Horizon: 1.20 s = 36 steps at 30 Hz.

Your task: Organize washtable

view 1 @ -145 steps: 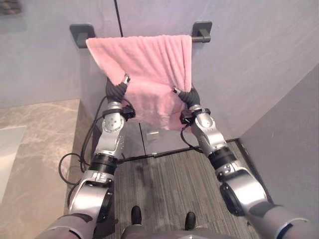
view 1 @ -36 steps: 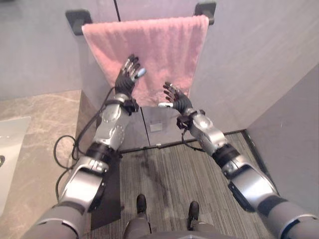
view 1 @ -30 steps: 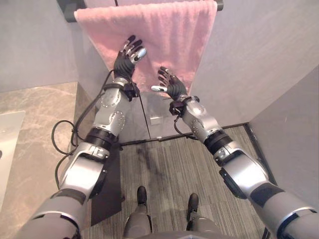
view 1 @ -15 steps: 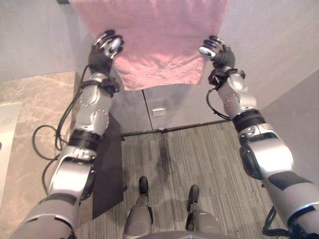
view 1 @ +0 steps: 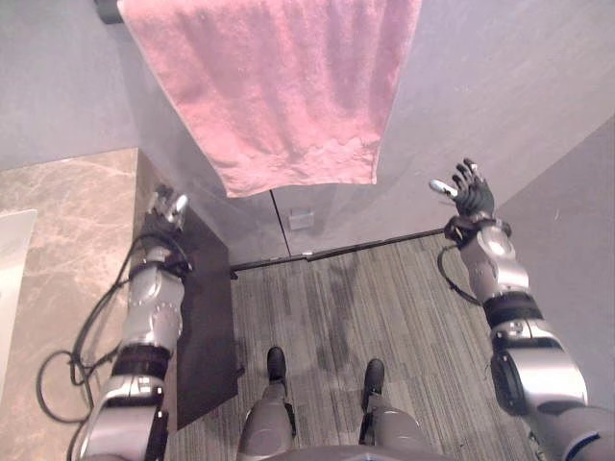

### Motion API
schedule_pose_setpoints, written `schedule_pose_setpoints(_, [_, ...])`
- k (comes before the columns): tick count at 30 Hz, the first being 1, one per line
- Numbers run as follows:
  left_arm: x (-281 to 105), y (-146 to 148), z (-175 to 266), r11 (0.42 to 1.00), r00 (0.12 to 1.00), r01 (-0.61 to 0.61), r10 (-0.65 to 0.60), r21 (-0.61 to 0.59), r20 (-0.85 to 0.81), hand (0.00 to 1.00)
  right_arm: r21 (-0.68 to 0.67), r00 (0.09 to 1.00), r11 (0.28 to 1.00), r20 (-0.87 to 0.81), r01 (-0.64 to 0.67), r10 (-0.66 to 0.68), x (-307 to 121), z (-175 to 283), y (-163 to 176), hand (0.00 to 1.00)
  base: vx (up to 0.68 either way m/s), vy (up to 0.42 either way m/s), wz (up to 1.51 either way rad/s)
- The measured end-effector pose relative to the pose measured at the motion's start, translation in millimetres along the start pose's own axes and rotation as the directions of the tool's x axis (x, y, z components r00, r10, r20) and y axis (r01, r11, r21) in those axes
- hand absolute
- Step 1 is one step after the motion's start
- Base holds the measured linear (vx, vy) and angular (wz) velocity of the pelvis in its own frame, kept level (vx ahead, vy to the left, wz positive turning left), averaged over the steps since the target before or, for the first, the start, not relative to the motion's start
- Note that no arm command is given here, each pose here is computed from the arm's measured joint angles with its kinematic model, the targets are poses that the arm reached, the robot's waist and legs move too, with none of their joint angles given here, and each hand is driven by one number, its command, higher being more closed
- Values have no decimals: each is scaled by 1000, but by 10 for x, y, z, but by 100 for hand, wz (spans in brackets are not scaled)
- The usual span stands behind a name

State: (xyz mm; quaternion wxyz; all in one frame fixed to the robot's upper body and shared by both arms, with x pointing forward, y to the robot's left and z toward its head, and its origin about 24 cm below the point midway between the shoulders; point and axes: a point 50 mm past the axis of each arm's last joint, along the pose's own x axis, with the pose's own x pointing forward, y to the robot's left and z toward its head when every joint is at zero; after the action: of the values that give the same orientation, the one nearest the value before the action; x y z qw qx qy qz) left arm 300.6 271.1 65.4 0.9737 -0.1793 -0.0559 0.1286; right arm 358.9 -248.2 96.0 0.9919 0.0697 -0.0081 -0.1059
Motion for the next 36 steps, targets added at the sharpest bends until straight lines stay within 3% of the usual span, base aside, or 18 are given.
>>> schedule_pose_setpoints(5, [-364,104,-467,1000,987,-24,22,-11,-161,0,-12,989,999,-145,33,-35,-308,-549,-151,0,36,2,3])
schedule_pose_setpoints(13, [-793,145,-895,1000,948,-24,18,-15,-318,0,49,963,996,-262,79,-64,-825,-1059,-263,0,76,-23,-2])
schedule_pose_setpoints(18, [-1101,181,-1306,998,873,-36,59,57,-484,0,54,912,991,-400,125,-93,-1245,-1478,-290,0,48,-15,-8])
schedule_pose_setpoints(22, [-1535,402,-1668,979,733,-46,167,197,-660,0,12,793,985,-595,170,-130,-1758,-1969,-339,0,44,-8,-15])
schedule_pose_setpoints(27, [-2251,691,-1972,936,479,-87,341,342,-809,0,-75,520,949,-822,306,-233,-2605,-2460,-551,0,0,0,0])
schedule_pose_setpoints(28, [-2448,752,-2002,923,416,-155,383,351,-825,0,-96,449,924,-852,370,-268,-2825,-2515,-634,0,0,0,0])
schedule_pose_setpoints(32, [-2610,863,-1992,901,345,-194,433,389,-833,0,-120,357,860,-875,496,-328,-3063,-2545,-783,0,4,7,-6])
schedule_pose_setpoints(36, [-2640,888,-1982,897,339,-179,442,405,-830,0,-125,330,850,-885,511,-328,-3105,-2562,-787,0,-39,-3,17])
